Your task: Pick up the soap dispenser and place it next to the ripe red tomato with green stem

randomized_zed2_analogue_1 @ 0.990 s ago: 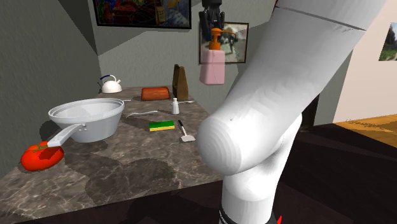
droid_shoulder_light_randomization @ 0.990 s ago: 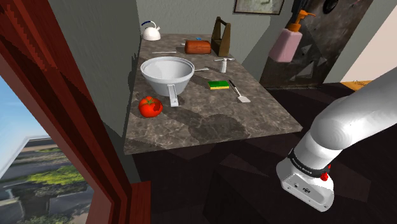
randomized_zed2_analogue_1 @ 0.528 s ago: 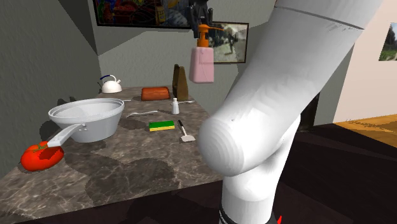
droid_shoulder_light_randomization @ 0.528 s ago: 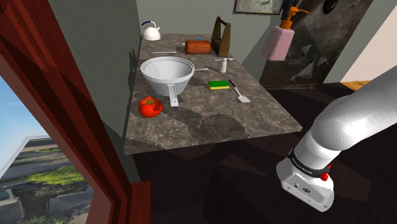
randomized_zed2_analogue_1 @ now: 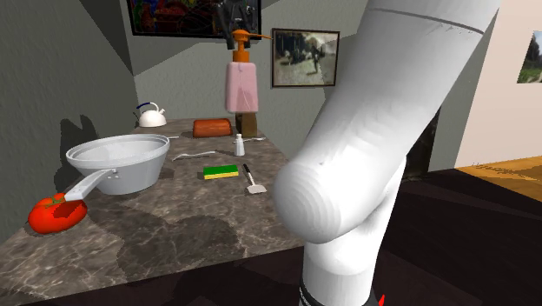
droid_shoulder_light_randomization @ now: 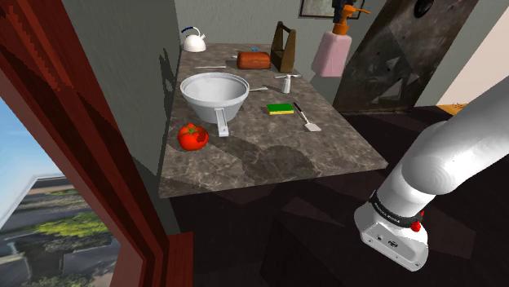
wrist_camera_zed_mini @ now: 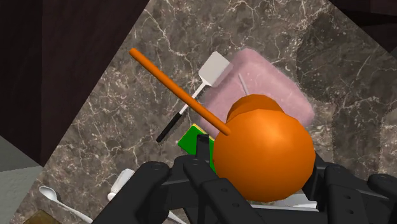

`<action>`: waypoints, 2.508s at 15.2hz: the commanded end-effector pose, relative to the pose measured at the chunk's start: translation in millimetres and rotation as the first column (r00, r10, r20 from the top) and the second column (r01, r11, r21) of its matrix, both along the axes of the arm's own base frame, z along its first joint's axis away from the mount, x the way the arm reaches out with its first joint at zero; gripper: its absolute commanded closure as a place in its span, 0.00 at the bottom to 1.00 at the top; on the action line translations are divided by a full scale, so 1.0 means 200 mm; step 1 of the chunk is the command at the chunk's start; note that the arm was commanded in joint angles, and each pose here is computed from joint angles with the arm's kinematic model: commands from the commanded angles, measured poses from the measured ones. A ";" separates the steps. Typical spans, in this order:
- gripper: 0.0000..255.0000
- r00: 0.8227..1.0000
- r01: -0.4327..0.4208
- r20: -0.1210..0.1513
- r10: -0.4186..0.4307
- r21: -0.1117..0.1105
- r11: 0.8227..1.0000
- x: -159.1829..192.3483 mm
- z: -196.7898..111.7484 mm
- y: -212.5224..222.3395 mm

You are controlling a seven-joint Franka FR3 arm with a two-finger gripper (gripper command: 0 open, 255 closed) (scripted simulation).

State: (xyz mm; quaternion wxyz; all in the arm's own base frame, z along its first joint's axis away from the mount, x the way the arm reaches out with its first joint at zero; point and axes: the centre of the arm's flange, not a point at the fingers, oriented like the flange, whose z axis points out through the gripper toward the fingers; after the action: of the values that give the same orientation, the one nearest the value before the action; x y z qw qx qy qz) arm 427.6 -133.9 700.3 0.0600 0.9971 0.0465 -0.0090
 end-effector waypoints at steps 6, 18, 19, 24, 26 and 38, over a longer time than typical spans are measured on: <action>1.00 1.000 0.001 0.000 -0.001 0.000 1.000 0.22 -0.01 0.41; 1.00 1.000 0.001 0.000 -0.001 0.000 1.000 0.60 -0.01 1.10; 1.00 1.000 0.001 0.000 -0.001 0.000 1.000 0.63 -0.01 1.16; 1.00 1.000 0.001 0.000 -0.001 0.000 1.000 0.79 -0.01 1.45; 1.00 1.000 0.001 0.000 -0.001 0.000 1.000 0.83 -0.03 1.53; 1.00 1.000 0.001 0.000 -0.001 0.000 1.000 0.83 -0.35 1.53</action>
State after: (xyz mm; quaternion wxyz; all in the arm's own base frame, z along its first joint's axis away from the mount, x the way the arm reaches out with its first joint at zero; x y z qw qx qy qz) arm 593.7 172.3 636.8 0.0601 0.9971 0.0458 -0.0091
